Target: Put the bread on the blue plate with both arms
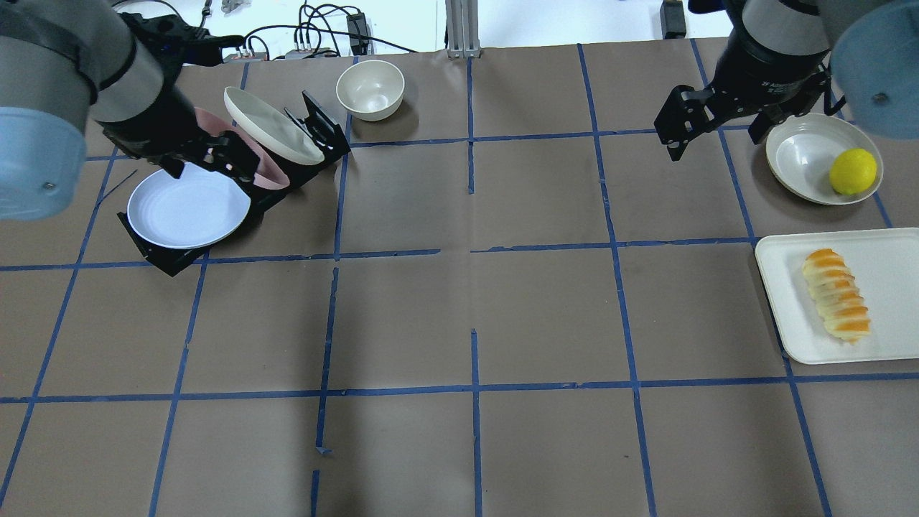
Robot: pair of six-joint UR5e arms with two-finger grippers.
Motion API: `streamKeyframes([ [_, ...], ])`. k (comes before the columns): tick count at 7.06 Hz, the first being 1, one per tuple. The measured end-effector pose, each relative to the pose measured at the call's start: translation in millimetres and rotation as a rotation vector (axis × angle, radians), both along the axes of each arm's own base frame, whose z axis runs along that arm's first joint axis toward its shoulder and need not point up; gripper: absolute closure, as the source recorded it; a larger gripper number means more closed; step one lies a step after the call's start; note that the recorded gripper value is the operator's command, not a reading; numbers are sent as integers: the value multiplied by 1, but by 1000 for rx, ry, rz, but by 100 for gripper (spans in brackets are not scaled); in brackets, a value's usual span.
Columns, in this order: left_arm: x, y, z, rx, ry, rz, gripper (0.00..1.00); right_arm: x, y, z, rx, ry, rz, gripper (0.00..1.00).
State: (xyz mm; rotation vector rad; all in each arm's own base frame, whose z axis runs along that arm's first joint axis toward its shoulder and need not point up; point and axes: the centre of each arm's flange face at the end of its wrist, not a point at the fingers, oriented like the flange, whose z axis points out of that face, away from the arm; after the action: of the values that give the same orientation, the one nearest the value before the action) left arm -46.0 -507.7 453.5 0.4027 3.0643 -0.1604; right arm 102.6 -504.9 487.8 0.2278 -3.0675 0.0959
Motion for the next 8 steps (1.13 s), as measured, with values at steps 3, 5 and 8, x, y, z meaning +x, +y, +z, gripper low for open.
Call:
streamKeyframes([
  [3, 110, -19, -21, 32, -10, -85, 0, -1, -3, 0, 0, 6, 0, 0],
  [5, 165, -51, -46, 39, 20, -97, 0, -1, -4, -2, 3, 5, 0, 0],
  [8, 226, -142, -112, 45, 72, -92, 0, -1, -7, -1, 0, 3, 0, 0],
])
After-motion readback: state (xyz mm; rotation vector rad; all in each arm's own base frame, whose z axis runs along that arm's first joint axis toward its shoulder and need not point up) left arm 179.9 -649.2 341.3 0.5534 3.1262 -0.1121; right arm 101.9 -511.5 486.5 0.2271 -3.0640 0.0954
